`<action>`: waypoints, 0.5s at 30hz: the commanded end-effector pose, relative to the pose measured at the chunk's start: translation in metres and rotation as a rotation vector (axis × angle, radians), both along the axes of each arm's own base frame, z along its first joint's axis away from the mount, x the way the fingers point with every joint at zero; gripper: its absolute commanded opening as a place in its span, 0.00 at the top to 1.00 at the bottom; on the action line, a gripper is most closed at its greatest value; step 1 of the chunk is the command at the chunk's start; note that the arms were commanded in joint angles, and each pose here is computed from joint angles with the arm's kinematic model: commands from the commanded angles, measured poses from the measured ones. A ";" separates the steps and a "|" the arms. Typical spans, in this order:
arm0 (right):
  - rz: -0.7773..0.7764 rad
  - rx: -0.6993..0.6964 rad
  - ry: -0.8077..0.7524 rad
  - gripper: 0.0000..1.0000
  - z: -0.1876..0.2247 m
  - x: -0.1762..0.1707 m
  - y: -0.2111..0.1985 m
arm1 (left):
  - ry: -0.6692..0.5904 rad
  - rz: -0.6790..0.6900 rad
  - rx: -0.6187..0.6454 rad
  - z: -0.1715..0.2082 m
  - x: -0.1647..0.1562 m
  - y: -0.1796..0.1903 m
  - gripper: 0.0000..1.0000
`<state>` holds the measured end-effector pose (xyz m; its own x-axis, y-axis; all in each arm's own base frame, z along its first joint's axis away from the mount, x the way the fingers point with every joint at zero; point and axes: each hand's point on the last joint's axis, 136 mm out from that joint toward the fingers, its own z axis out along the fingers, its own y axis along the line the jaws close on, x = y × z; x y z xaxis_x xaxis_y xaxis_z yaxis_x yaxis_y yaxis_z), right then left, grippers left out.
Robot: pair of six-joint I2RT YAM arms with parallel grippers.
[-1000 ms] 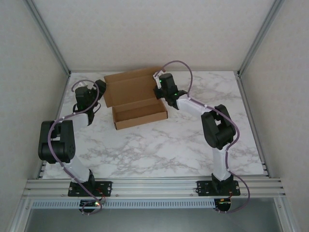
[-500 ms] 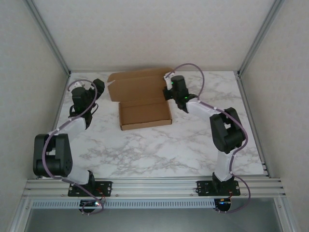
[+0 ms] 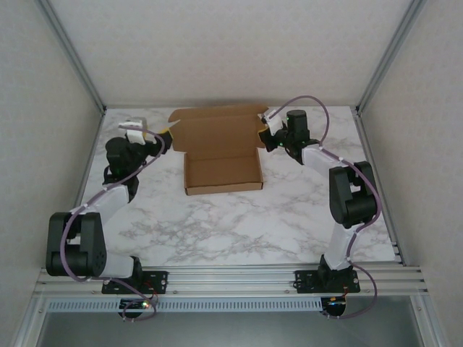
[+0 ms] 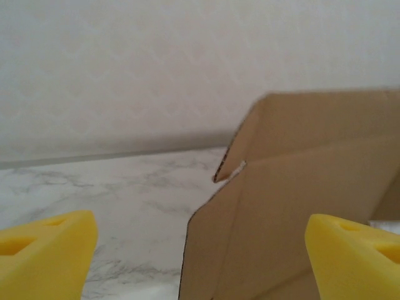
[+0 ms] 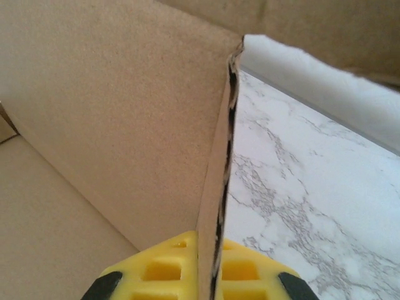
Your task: Fold the paper box
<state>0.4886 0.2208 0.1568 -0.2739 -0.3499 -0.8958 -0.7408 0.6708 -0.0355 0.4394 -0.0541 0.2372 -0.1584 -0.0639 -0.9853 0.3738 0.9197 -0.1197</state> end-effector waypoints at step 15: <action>0.059 0.050 0.032 1.00 -0.012 -0.012 0.006 | 0.133 -0.296 0.257 -0.063 0.036 -0.026 0.25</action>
